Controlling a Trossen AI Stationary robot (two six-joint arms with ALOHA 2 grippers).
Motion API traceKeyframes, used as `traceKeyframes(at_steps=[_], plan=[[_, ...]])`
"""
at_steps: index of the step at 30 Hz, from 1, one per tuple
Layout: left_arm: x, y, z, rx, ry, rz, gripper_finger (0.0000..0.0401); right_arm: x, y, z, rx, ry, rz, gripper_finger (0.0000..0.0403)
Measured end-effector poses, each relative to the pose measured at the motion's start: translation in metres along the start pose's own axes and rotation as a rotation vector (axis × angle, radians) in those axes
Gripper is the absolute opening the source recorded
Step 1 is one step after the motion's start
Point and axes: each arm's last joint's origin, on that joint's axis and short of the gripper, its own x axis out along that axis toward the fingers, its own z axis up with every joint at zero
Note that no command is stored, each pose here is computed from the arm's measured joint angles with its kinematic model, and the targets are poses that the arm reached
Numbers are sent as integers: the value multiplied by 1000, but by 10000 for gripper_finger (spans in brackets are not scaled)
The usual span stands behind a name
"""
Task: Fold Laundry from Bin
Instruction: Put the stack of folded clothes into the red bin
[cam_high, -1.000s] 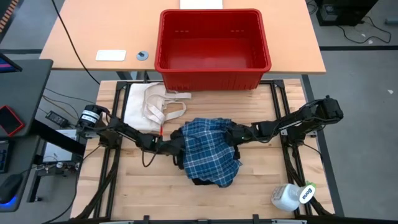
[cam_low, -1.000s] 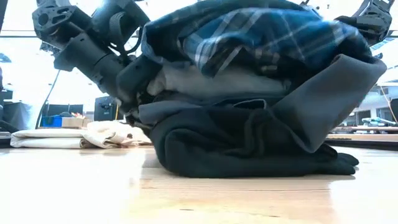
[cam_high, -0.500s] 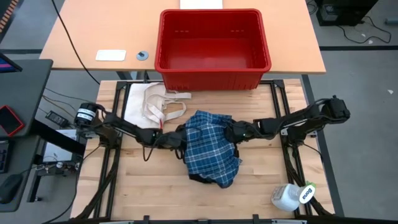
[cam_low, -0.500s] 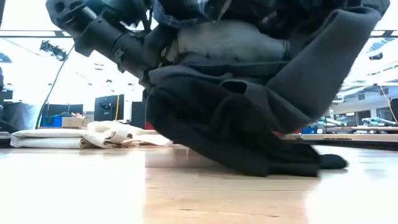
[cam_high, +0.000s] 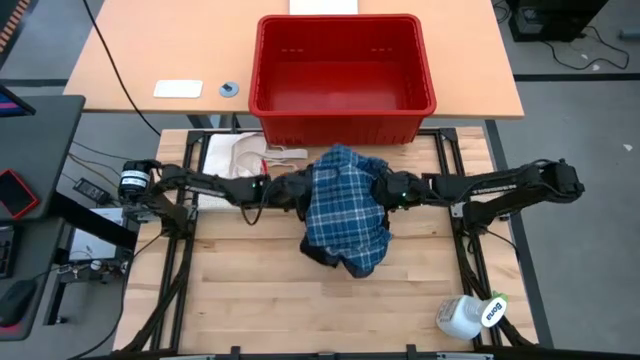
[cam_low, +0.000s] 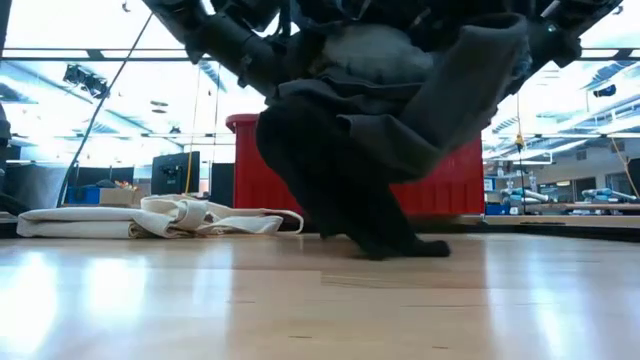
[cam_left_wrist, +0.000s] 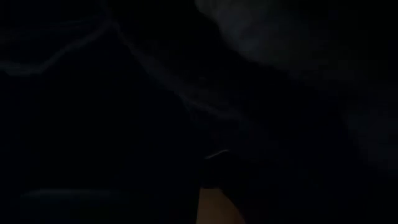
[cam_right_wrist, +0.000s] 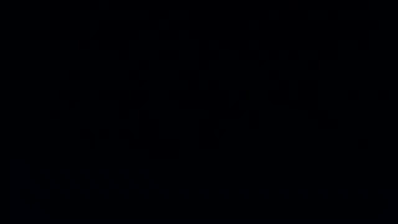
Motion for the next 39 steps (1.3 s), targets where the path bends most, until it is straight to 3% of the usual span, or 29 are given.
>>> traceKeyframes(at_steps=[10, 19, 30, 35, 39], plan=[[-2, 23, 40, 1, -41, -8, 91, -20, -19, 14, 54, -96, -65, 216], [-9, 39, 77, 27, -103, 7, 91, -36, -35, 44, 31, -130, -141, 216], [-46, 70, 162, 108, -274, 38, 91, -83, -60, 107, 41, -316, -257, 213], [-71, 100, 198, 115, -371, 61, 91, -106, -78, 143, 67, -443, -342, 212], [-75, 132, 212, 108, -392, 90, 91, -102, -96, 171, 54, -449, -398, 212]])
